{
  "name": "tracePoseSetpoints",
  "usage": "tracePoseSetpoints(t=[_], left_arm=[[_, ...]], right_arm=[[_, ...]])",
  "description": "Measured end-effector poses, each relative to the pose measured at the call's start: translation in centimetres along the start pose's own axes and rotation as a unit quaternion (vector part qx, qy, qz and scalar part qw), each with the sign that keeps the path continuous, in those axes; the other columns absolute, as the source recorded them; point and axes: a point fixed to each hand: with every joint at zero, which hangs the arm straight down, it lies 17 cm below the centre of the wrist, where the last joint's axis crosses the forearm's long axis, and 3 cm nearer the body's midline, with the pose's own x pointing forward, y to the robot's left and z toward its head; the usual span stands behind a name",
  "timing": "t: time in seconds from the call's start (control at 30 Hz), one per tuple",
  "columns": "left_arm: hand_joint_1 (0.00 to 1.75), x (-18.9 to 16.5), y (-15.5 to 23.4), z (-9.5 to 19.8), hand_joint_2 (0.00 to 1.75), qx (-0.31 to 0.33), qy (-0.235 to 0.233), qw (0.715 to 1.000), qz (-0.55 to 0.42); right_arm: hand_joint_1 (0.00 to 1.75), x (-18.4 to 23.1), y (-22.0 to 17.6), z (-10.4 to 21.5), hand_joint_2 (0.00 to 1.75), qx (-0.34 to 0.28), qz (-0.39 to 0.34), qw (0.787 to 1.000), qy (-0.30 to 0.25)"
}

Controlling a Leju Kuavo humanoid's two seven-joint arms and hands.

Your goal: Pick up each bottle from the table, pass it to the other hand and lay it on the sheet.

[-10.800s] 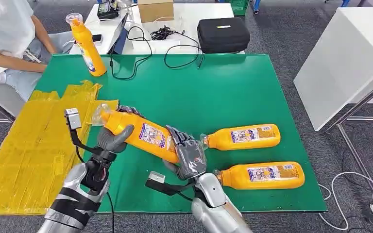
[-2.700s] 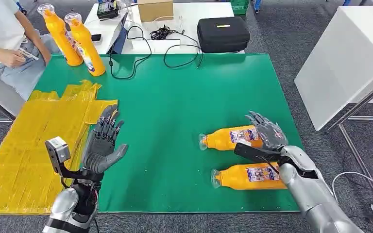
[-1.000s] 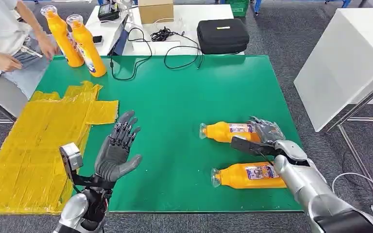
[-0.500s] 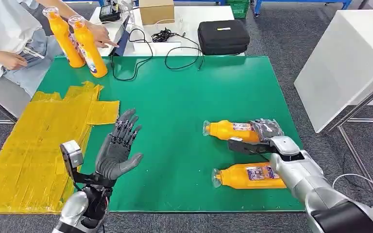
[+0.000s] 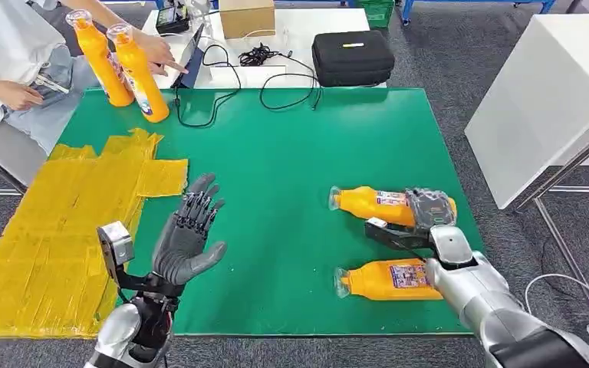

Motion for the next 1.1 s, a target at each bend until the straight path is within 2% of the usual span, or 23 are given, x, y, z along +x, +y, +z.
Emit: tracePoseSetpoints(t=[0.07,0.17,0.3,0.7,0.83,1.03,1.1], left_arm=[[0.00,-0.3,-0.2,0.6,1.75,0.001,0.004,1.000,-0.003],[0.00,-0.5,-0.4,1.1,1.75,0.000,0.007,1.000,-0.009],[0.00,-0.3,-0.8,1.4,1.75,-0.005,0.006,1.000,-0.017],[0.00,0.0,-1.0,1.6,1.75,-0.008,0.003,1.000,-0.018],[0.00,0.1,-1.3,1.6,1.75,-0.014,0.002,1.000,-0.028],[0.00,0.1,-2.6,1.2,1.75,-0.037,0.003,0.998,-0.047],[0.00,0.4,-3.2,0.7,1.75,-0.045,-0.002,0.998,-0.050]], right_arm=[[1.75,1.0,-1.8,0.5,1.75,-0.056,-0.056,0.997,0.002],[1.75,2.2,-3.3,1.7,1.75,-0.105,-0.122,0.987,-0.003],[1.75,3.4,-6.3,3.5,1.75,-0.167,-0.218,0.962,-0.003],[1.75,2.0,-8.7,5.4,1.75,-0.215,-0.271,0.938,0.023],[1.75,2.6,-9.8,6.5,1.75,-0.236,-0.318,0.918,0.007],[1.75,4.7,-13.2,9.2,1.75,-0.275,-0.431,0.859,-0.030],[1.75,6.2,-13.9,9.6,1.75,-0.257,-0.510,0.818,-0.064]])
